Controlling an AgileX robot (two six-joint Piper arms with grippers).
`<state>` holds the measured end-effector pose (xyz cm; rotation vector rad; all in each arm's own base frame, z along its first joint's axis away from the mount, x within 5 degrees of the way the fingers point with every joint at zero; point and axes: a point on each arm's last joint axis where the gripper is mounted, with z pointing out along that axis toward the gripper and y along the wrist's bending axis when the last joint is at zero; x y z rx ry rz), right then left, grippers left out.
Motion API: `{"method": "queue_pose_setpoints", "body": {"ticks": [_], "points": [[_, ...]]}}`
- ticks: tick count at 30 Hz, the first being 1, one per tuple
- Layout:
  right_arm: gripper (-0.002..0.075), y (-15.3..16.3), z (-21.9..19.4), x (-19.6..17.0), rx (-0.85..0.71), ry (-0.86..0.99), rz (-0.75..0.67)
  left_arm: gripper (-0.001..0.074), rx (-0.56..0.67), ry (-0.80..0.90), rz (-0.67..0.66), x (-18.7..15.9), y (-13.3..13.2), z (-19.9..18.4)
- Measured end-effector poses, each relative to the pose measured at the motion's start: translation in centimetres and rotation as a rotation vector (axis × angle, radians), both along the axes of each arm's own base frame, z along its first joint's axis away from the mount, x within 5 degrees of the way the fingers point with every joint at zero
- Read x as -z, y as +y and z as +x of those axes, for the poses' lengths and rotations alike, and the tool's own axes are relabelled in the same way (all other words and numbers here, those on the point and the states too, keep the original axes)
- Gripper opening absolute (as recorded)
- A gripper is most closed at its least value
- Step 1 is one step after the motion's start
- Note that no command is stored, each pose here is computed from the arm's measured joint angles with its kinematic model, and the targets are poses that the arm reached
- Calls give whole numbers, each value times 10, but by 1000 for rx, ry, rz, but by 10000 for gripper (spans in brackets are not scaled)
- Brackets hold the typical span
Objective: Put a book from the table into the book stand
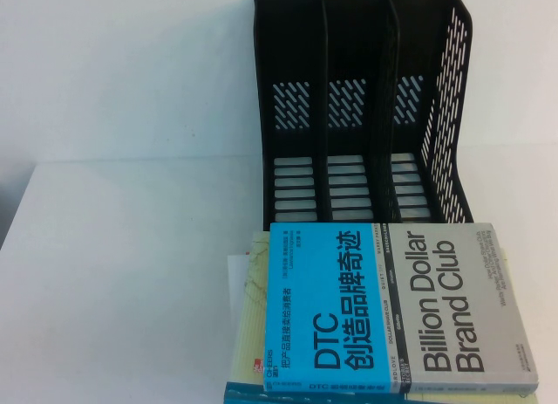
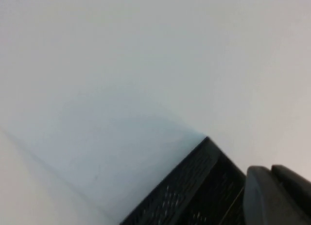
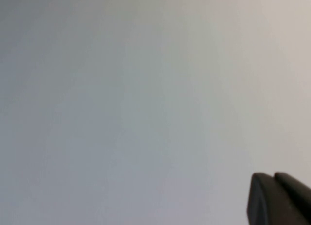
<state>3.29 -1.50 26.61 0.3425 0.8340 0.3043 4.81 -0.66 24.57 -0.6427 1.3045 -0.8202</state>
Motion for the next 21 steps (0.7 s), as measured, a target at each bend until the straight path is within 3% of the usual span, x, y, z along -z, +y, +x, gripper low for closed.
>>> {"method": "queue_pose_setpoints", "body": {"ticks": [9, 15, 21], "points": [[-3, 7, -31, -68, 30, -216, -134, -4, -118, -276, 376, -82, -2, -34], [-3, 13, -47, -97, 49, -244, -234, -4, -163, -340, 453, -106, -2, -45], [-3, 20, -32, -114, 79, -78, -399, -4, -48, -268, 506, -118, -10, -26]]}}
